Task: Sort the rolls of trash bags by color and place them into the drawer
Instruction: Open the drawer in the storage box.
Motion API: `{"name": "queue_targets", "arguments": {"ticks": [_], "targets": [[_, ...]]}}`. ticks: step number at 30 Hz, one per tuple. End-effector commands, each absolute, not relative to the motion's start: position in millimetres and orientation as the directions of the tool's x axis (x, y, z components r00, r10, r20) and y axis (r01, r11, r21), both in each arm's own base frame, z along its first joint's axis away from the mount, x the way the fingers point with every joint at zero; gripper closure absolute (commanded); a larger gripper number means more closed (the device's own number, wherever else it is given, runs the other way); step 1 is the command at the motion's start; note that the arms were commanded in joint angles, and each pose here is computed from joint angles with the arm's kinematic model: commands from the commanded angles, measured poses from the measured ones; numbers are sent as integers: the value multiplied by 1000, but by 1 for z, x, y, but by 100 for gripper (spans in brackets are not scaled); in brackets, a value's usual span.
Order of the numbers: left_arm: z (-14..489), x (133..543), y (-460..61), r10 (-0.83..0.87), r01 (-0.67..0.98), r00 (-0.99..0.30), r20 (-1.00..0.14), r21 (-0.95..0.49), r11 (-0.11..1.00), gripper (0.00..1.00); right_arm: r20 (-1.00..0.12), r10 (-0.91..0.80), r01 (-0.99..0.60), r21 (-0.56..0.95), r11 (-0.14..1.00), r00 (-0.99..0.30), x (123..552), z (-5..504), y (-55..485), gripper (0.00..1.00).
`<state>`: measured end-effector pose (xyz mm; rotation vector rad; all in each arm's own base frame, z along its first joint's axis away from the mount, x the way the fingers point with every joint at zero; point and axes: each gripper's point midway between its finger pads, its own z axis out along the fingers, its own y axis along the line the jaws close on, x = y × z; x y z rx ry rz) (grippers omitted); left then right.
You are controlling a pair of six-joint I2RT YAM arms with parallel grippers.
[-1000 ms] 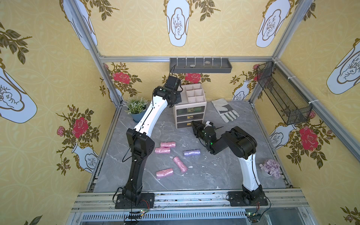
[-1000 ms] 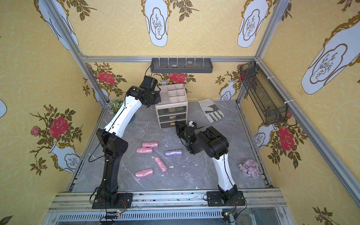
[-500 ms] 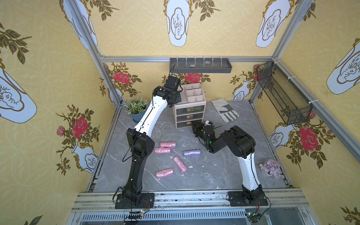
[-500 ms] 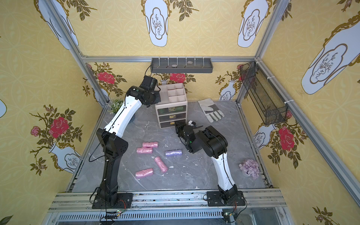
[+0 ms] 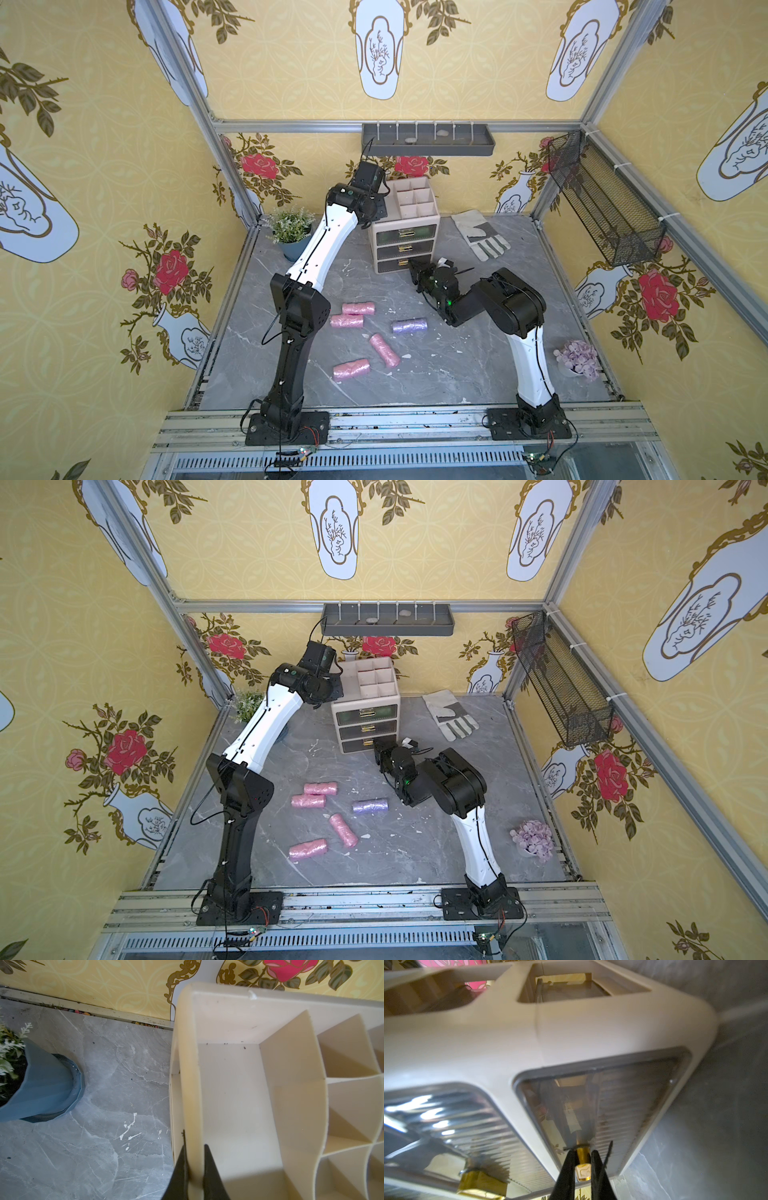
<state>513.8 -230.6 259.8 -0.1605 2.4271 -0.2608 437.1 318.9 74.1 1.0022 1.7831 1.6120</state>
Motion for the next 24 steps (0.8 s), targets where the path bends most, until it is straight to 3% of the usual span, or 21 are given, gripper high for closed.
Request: {"name": "queue_targets", "arguments": {"ticks": [1, 24], "targets": [[246, 511, -235, -184, -52, -787, -589, -233, 971, 100, 109, 781, 186, 983, 9, -615, 429, 78, 321, 91], [236, 510, -233, -246, -139, -780, -576, -224, 965, 100, 190, 661, 285, 958, 36, -726, 365, 65, 311, 96]]}}
